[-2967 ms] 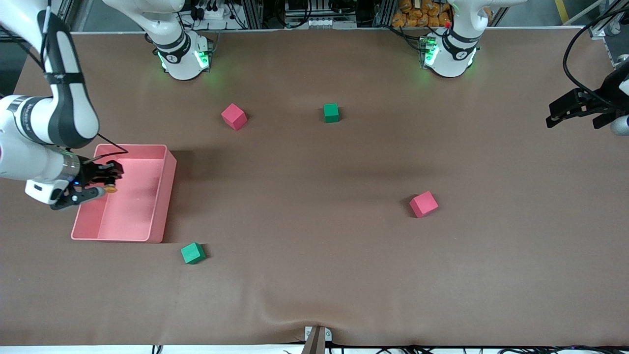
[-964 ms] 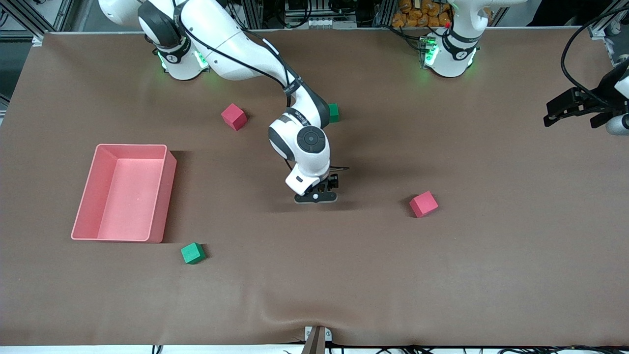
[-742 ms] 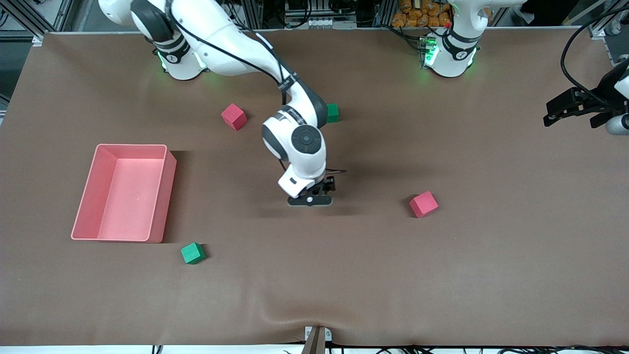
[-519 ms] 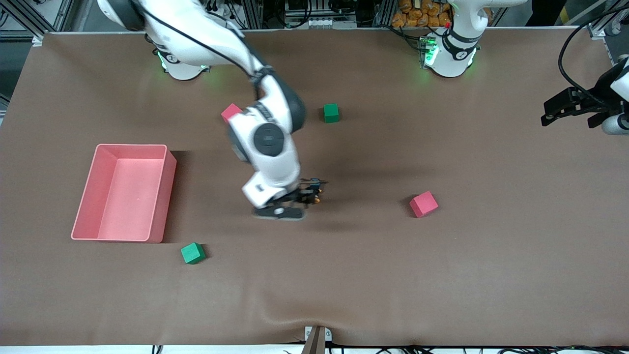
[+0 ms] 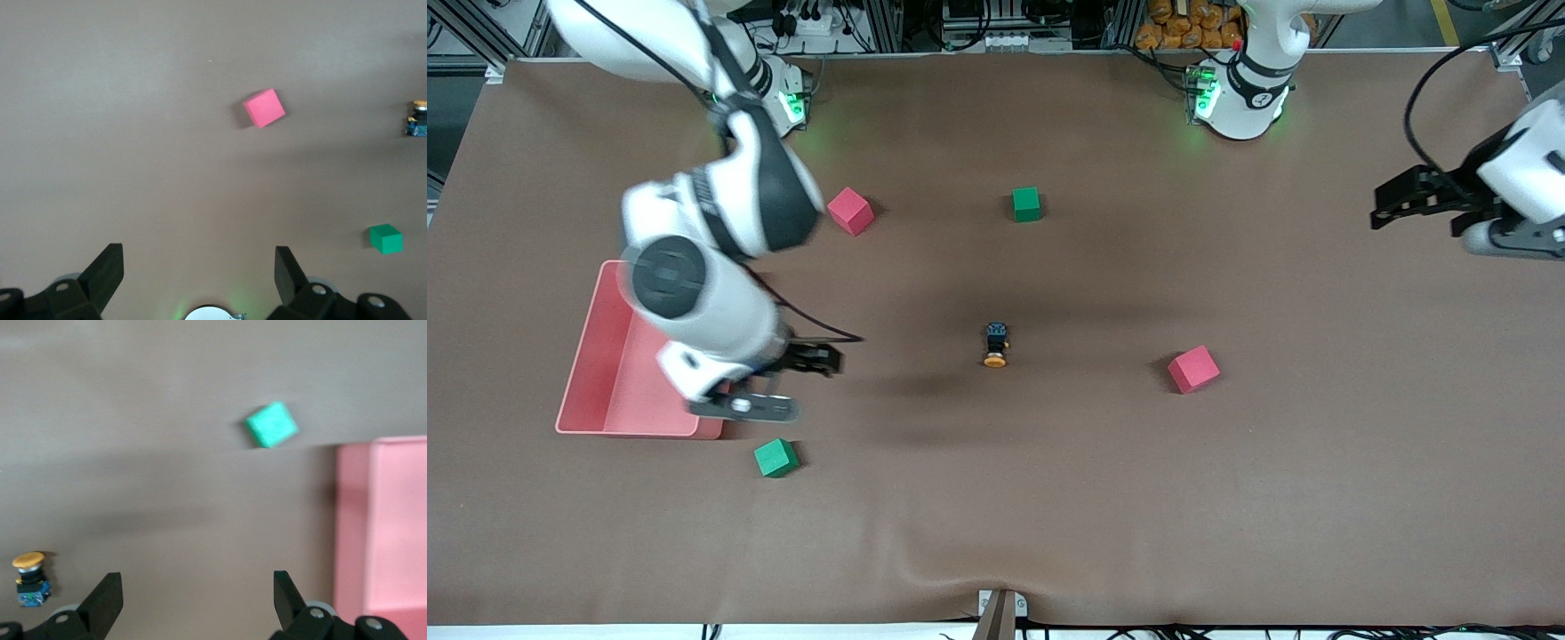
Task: Place and upright button with both arms
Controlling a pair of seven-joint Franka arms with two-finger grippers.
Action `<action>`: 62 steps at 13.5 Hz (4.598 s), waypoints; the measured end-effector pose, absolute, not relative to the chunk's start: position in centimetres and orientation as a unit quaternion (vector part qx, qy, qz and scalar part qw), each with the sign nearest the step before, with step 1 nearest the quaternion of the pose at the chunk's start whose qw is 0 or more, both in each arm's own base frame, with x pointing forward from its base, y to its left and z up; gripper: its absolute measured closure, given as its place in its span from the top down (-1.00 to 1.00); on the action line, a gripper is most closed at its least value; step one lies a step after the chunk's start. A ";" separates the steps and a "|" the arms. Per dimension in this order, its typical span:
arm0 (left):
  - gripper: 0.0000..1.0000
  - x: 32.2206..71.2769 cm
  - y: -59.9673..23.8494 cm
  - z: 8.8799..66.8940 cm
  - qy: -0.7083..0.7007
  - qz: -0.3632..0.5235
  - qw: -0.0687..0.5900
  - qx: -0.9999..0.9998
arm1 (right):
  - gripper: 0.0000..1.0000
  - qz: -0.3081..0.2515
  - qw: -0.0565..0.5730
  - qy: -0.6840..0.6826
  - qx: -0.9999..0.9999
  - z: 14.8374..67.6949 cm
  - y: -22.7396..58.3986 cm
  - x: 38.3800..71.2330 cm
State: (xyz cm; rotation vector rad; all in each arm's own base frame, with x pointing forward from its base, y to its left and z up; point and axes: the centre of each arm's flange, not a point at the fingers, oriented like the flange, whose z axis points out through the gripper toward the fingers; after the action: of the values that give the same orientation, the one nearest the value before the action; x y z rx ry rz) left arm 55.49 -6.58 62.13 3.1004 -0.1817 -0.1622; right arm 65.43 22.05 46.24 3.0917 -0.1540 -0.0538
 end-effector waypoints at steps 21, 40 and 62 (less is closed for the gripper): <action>1.00 60.0 -31.7 46.8 -0.090 -0.095 -0.013 0.991 | 1.00 -0.048 0.002 0.011 0.999 63.9 1.0 52.4; 1.00 55.4 -50.2 30.8 0.019 -0.019 0.020 0.999 | 1.00 -0.068 0.002 0.008 0.998 63.7 0.4 51.9; 0.73 53.1 -53.9 20.7 0.011 -0.001 0.024 1.000 | 1.00 -0.072 0.001 -0.003 0.997 63.6 -0.7 51.8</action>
State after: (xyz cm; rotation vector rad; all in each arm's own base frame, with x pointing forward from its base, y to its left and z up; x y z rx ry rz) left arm 53.08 -53.86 20.69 3.0938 0.0352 -0.0023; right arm 51.81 -0.75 63.57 3.1312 -0.0084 -0.2263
